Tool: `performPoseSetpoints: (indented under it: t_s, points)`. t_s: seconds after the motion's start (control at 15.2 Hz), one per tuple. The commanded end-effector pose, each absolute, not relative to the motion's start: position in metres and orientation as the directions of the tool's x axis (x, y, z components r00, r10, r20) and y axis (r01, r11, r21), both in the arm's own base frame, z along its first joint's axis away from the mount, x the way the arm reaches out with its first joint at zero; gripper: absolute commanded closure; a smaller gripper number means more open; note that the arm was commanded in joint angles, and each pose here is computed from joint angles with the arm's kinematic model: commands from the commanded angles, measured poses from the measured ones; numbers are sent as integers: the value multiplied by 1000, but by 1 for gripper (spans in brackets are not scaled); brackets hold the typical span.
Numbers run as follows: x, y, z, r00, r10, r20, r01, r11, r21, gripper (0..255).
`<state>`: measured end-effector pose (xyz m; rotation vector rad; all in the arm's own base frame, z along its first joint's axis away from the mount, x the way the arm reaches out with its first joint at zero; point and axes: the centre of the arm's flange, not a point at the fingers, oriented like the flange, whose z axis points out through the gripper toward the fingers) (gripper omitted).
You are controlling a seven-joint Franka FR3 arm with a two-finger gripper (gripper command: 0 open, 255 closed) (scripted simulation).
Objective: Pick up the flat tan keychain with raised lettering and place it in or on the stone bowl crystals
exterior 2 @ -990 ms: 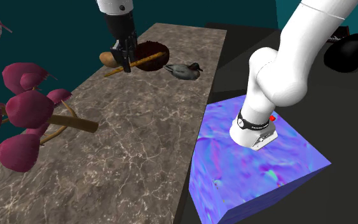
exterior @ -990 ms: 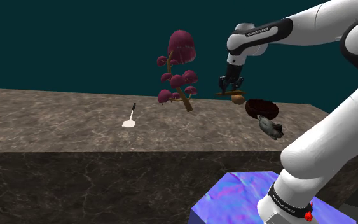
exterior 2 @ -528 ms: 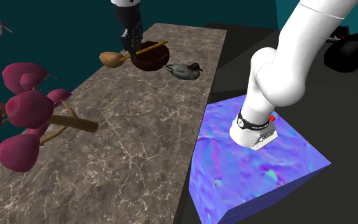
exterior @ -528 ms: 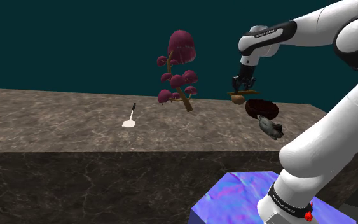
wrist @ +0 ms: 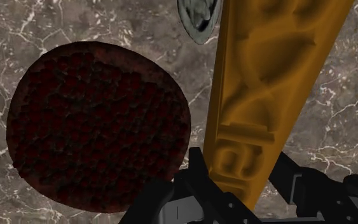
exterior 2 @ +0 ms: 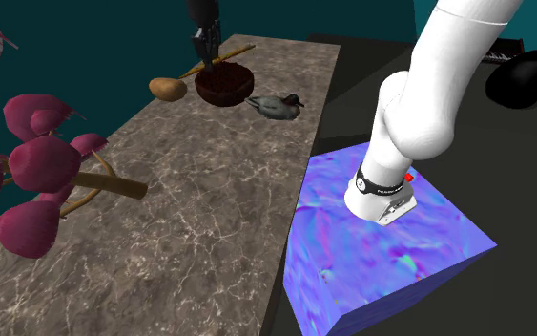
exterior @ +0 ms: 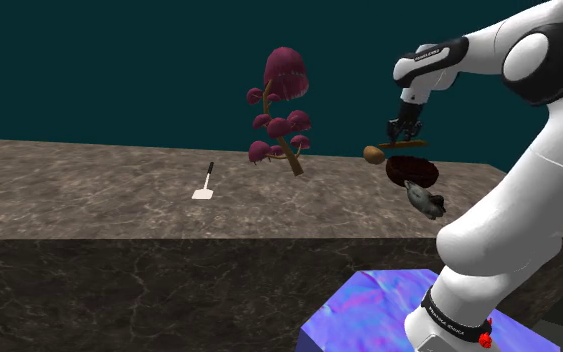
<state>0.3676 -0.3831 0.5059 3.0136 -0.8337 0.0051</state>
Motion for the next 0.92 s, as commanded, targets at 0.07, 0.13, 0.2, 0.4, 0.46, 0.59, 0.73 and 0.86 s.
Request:
performPoseSetpoints:
  t_s: [0.07, 0.13, 0.2, 0.4, 0.46, 0.59, 0.73, 0.86]
  points:
    - [352, -420, 506, 859, -512, 8, -512, -859, 14, 255]
    - [347, -432, 506, 859, -512, 8, -512, -859, 14, 255]
    - [342, -444, 507, 859, -512, 8, -512, -859, 14, 255]
    - [328, -481, 507, 859, -512, 8, -512, -859, 14, 255]
    - [323, -493, 507, 859, -512, 8, -512, -859, 14, 255]
    - [318, -505, 502, 859, -512, 8, -512, -859, 14, 255]
    - [318, -505, 491, 859, -512, 8, -512, -859, 14, 255]
    - [318, -505, 481, 859, -512, 8, -512, -859, 14, 255]
